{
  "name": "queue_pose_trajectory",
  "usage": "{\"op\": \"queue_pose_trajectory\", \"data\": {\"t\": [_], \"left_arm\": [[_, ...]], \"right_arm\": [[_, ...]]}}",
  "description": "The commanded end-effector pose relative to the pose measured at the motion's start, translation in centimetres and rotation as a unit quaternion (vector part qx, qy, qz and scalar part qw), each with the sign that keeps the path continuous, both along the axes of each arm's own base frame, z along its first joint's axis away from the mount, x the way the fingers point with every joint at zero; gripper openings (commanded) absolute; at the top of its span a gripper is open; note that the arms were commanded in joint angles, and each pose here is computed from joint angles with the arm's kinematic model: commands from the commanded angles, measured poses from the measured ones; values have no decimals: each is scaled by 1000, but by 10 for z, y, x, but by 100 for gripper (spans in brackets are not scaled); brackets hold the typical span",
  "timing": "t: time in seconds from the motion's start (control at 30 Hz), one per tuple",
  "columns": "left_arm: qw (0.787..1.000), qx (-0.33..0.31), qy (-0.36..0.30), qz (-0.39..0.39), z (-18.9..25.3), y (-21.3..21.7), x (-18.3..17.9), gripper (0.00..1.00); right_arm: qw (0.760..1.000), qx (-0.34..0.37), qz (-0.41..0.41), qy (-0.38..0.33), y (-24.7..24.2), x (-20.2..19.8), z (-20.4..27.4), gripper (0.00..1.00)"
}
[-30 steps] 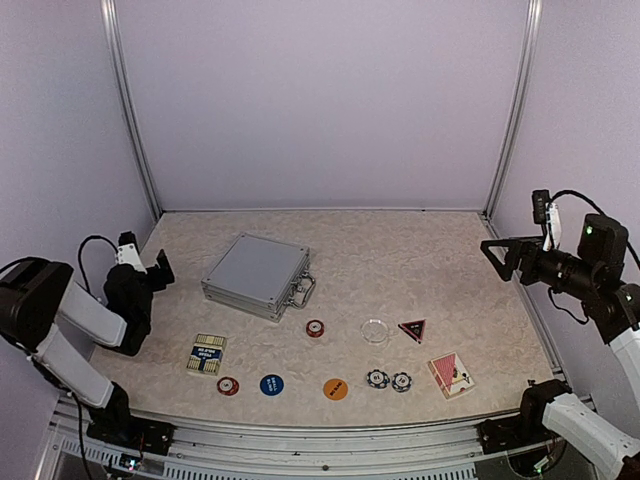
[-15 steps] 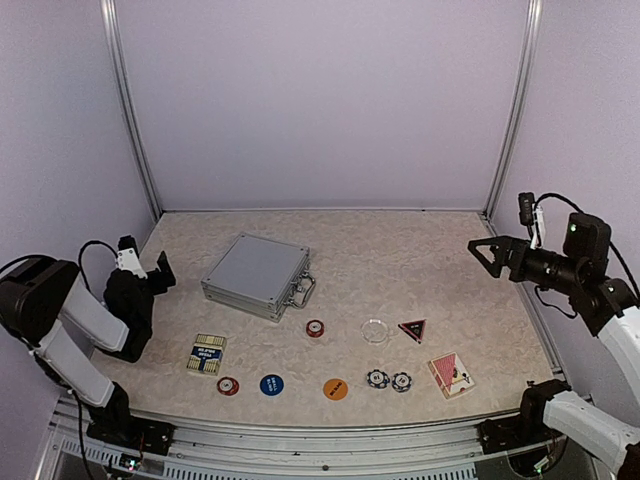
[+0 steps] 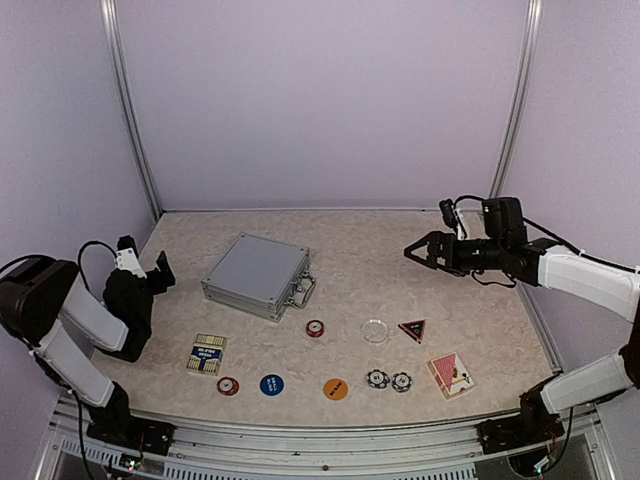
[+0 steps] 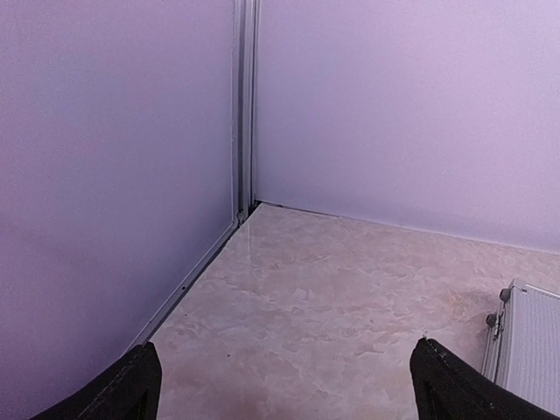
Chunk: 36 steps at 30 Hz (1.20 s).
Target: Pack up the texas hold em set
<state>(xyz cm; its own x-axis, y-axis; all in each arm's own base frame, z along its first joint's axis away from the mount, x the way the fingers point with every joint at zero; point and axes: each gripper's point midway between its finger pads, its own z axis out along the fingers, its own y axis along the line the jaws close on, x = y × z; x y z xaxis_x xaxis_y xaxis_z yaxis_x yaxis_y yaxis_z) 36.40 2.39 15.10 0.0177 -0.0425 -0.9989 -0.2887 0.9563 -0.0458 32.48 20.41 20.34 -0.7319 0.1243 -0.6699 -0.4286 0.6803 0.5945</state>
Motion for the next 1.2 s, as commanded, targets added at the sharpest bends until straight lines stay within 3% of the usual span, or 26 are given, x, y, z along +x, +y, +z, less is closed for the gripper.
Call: {"op": "queue_pose_trajectory", "data": {"t": [0.0, 0.67, 1.17], "left_arm": [[1000, -3, -9, -3, 6, 1, 4, 99], [1000, -5, -8, -7, 5, 1, 5, 99], [1000, -14, -5, -25, 4, 2, 10, 99]], "right_arm": [[999, 16, 32, -35, 41, 20, 22, 99], [993, 5, 113, 22, 180, 64, -47, 99], [988, 12, 148, 46, 270, 73, -95, 99]]}}
